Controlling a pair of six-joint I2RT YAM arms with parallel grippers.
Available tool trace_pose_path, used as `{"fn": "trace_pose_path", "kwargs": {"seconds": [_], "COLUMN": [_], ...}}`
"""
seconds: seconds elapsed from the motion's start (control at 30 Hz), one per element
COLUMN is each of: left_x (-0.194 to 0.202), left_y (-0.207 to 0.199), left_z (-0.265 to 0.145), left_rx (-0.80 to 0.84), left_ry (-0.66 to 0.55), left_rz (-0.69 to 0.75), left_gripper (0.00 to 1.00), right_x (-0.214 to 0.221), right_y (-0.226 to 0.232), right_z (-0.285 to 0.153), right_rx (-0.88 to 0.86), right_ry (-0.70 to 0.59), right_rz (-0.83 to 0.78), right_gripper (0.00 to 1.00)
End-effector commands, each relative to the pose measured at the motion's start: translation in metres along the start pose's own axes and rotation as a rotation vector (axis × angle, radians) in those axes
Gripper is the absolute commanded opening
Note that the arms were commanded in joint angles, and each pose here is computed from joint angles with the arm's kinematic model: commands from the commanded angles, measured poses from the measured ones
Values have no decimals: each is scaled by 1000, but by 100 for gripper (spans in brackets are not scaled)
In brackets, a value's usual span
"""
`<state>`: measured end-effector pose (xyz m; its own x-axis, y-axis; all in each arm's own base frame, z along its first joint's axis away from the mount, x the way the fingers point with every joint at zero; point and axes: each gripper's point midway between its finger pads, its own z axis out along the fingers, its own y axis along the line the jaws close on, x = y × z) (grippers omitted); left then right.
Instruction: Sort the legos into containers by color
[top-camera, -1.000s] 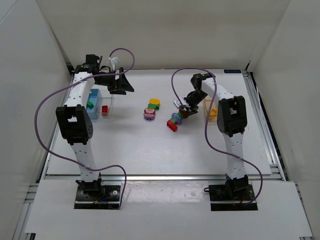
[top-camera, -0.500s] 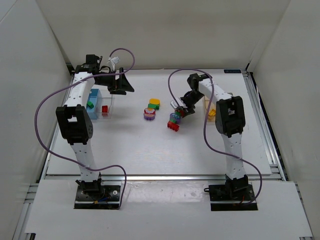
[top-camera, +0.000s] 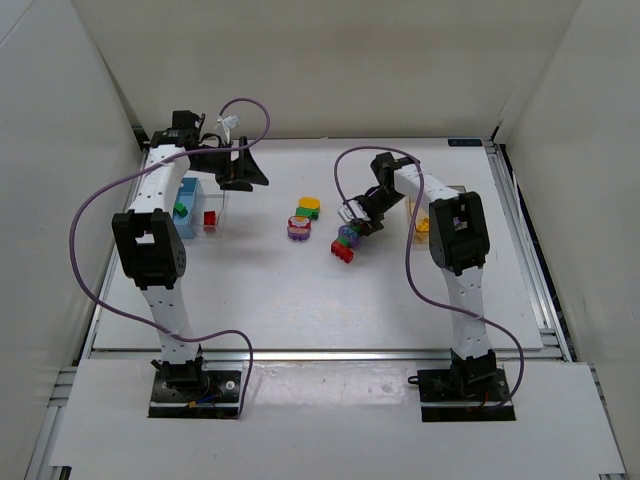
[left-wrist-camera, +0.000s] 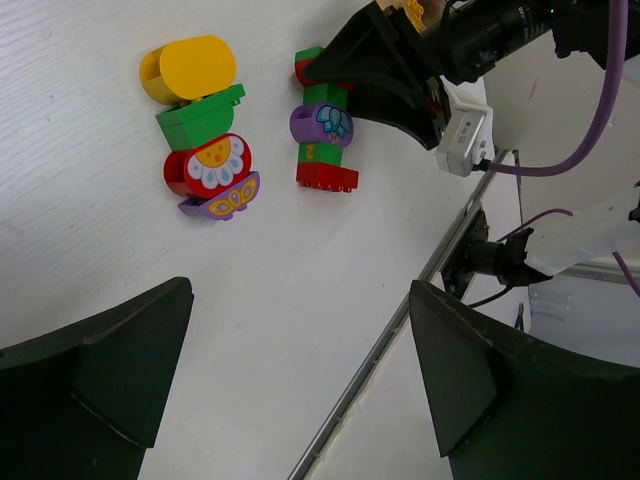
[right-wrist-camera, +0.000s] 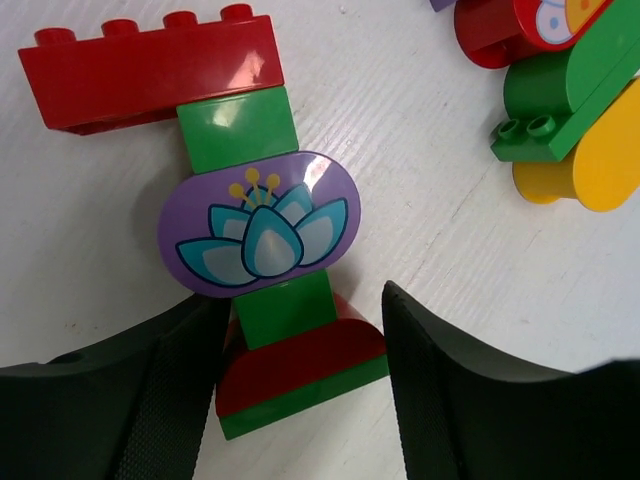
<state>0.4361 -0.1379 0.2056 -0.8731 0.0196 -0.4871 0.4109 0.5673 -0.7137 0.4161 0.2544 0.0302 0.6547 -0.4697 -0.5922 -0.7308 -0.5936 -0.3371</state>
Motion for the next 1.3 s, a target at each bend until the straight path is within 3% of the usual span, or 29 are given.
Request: {"fn": "trace_pose_path", "kwargs": {"seconds": [0.0,0.2,0.3,0.57,0.7,0.77,0.97,1.1,1.2,1.23,1.27], "left_x": [2,3,4,4,27,40,63,76,78,66,70], "left_y": [-5,-4,-3,-33,-41,-58,-75,-96,-101,-103,-96], "left_z": [-5,-8,-8,-10,-7,5,15,21,23,21,22], "left_rx": [25,25,32,129,163,188,184,315,379,373,362], "left_ry": [-6,-7,-6,-13,10,48,79,106,82,23,10], "left_rz": [9,3,-6,64,55,80,158,139,110,191,175], "left_gripper": [99,99,99,99,100,100,99,99,99,99,99], "right_x": [-7,-9,-11,-22,-35,-45,-74,-86,-94,-98,-101], "right_y": [-24,-21,-17,5,21,11,-31,-52,-59,-61,-61], "right_z": [-3,0,-3,-18,-23,-30,-51,-59,-65,-67,-70], "right_rx": [5,-40,-54,-85,-61,-12,184,284,340,351,357], "right_ry": [9,12,21,67,69,90,111,109,82,64,56], "right_rz": [-485,-487,-501,-358,-241,-216,106,291,416,464,483], "right_gripper": [65,49,36,10,5,2,0,0,0,0,0]}}
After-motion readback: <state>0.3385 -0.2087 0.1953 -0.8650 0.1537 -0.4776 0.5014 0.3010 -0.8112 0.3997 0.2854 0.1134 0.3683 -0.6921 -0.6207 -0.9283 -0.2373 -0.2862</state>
